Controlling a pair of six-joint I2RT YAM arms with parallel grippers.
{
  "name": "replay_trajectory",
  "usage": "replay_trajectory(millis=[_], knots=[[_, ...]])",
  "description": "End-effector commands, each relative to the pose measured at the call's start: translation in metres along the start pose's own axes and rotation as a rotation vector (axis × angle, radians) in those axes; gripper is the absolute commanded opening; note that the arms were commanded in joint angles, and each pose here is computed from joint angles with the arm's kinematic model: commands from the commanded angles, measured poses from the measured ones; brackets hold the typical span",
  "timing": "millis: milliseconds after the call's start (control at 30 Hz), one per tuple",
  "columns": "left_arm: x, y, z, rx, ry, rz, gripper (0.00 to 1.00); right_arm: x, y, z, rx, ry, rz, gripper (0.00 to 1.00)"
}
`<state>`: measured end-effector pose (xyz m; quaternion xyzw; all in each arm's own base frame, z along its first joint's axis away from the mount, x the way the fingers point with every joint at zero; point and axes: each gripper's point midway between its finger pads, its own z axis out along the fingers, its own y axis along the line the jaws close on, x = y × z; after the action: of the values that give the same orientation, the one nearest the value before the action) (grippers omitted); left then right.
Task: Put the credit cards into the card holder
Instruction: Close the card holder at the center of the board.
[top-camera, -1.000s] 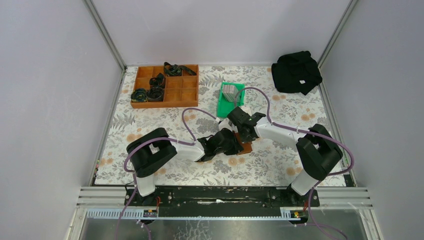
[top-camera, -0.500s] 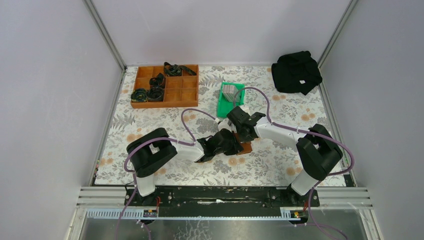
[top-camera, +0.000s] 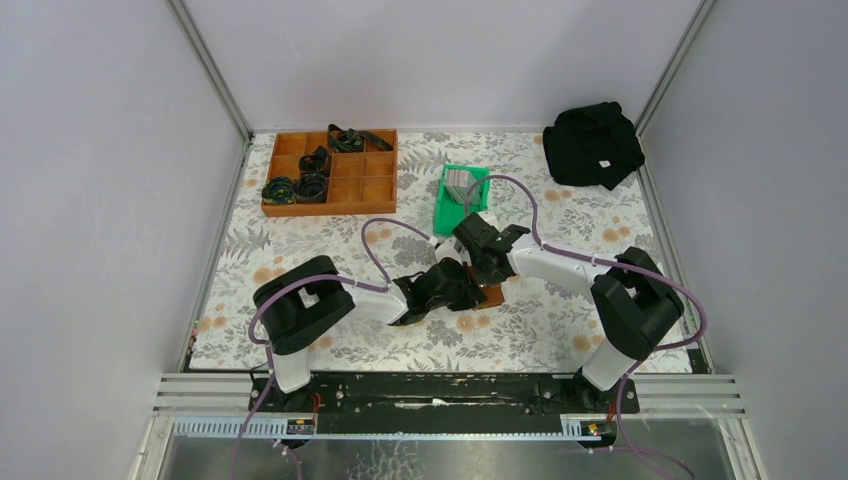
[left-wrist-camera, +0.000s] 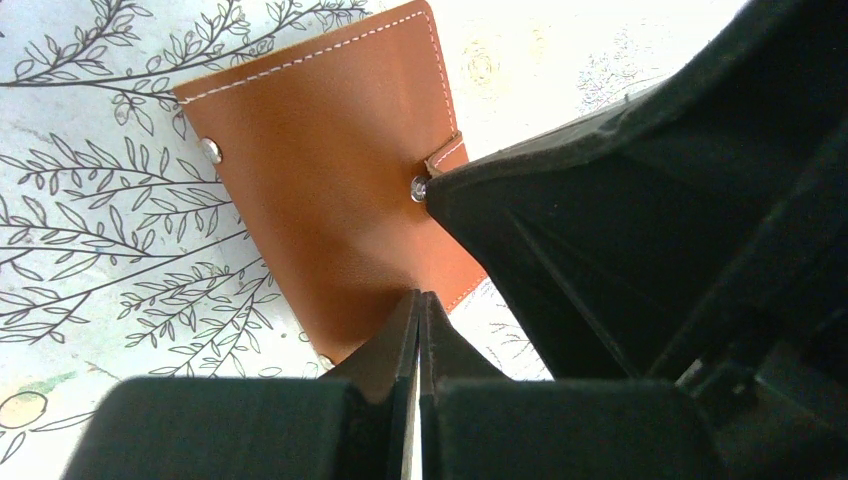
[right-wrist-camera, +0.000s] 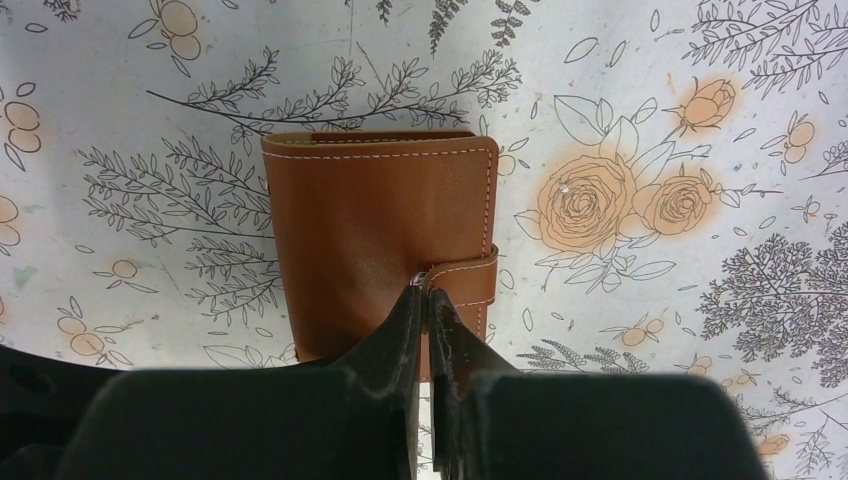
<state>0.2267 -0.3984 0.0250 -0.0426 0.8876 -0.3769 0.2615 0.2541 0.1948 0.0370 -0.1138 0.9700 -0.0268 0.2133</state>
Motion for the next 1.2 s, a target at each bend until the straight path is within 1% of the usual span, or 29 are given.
replay_trajectory(millis=[0, 167, 433, 767, 1167], knots=[[0.041, 0.105, -0.012, -0.328, 0.13, 0.062, 0.0, -0.011, 0.017, -0.004, -0.049, -0.031, 0.012, 0.02], [0.041, 0.105, -0.012, -0.328, 0.13, 0.063, 0.0, -0.009, 0.019, -0.003, -0.055, -0.028, 0.011, 0.03], [0.041, 0.106, -0.013, -0.328, 0.13, 0.066, 0.0, -0.002, 0.023, 0.003, -0.051, 0.001, 0.0, 0.08], [0.041, 0.107, -0.013, -0.33, 0.13, 0.067, 0.0, 0.0, 0.026, 0.005, -0.047, 0.011, -0.015, 0.1], [0.047, 0.114, -0.014, -0.337, 0.135, 0.044, 0.0, 0.021, 0.025, 0.016, -0.025, 0.05, -0.021, 0.08]])
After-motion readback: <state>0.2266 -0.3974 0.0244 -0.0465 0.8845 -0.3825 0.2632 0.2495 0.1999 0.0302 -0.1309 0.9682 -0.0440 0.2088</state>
